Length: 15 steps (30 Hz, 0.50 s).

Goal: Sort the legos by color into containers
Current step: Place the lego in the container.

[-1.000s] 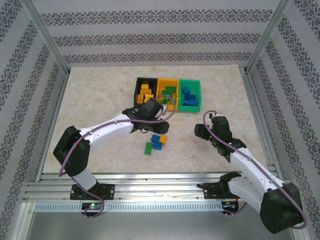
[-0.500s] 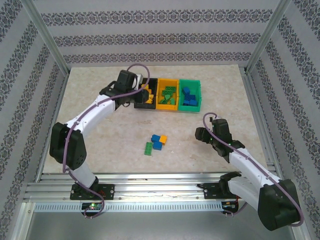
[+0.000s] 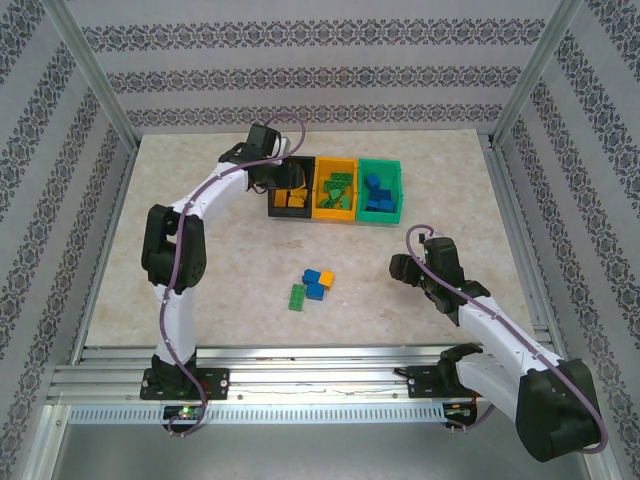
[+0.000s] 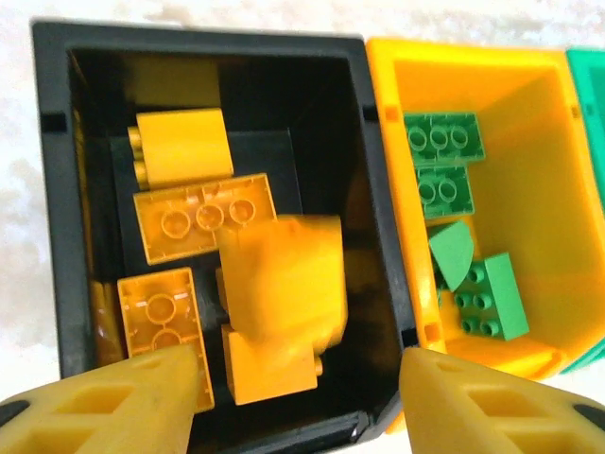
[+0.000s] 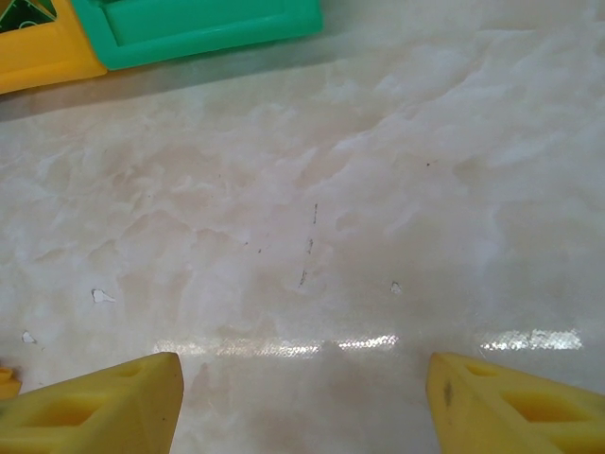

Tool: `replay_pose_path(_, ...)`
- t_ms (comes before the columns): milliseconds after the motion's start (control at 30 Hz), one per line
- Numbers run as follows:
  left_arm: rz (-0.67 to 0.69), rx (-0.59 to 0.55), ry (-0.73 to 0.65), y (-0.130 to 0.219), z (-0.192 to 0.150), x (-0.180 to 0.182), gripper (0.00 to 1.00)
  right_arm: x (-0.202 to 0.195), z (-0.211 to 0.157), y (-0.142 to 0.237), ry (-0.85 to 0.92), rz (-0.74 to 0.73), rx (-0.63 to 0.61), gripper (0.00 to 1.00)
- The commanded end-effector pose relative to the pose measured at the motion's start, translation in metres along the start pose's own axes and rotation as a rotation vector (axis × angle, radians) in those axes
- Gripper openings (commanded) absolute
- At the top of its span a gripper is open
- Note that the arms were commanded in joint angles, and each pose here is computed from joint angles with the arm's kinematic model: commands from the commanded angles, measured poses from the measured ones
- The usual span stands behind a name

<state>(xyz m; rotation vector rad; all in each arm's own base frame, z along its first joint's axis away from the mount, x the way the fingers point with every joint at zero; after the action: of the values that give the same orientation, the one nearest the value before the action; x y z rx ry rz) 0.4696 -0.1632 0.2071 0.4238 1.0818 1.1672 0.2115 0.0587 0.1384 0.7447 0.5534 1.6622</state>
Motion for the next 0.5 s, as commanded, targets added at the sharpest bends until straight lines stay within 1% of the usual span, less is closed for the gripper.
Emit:
replay_pose_path(0, -0.051, -0.034, 0.007, 0.028, 0.002, -0.008, 0.61, 0.003, 0.004, -0.003, 0.014, 0.019, 0.01, 0.69)
replay_pose_path(100, -0.063, -0.051, 0.007, 0.044, -0.012, -0.004, 0.61, 0.009, 0.005, -0.007, 0.044, 0.038, 0.034, 0.69)
replay_pose_path(233, -0.068, -0.048, 0.034, 0.06, -0.049, 0.013, 0.61, 0.026, 0.008, -0.013, 0.109, 0.088, 0.068, 0.69)
replay_pose_path(400, -0.047, -0.044, 0.077, 0.073, -0.096, 0.037, 0.6, 0.059, 0.01, -0.029, 0.178, 0.172, 0.11, 0.69)
replay_pose_path(467, -0.053, -0.044, 0.099, 0.077, -0.112, 0.045, 0.6, 0.079, 0.012, -0.038, 0.204, 0.22, 0.135, 0.69)
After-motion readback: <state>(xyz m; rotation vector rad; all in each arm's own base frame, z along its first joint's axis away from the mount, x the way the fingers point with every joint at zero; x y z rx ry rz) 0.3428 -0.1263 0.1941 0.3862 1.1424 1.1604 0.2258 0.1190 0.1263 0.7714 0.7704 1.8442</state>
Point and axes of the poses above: each hand's point on the last joint's axis, 136 mm out from that joint toward the fingers, its own y axis back along the fingers, its own x axis along the line the jaws close on, z = x × y, the point moved 9 cm from there along y, back along the fingers, and after that the axes turned 13 degrees about y, right-handed, at the moved point
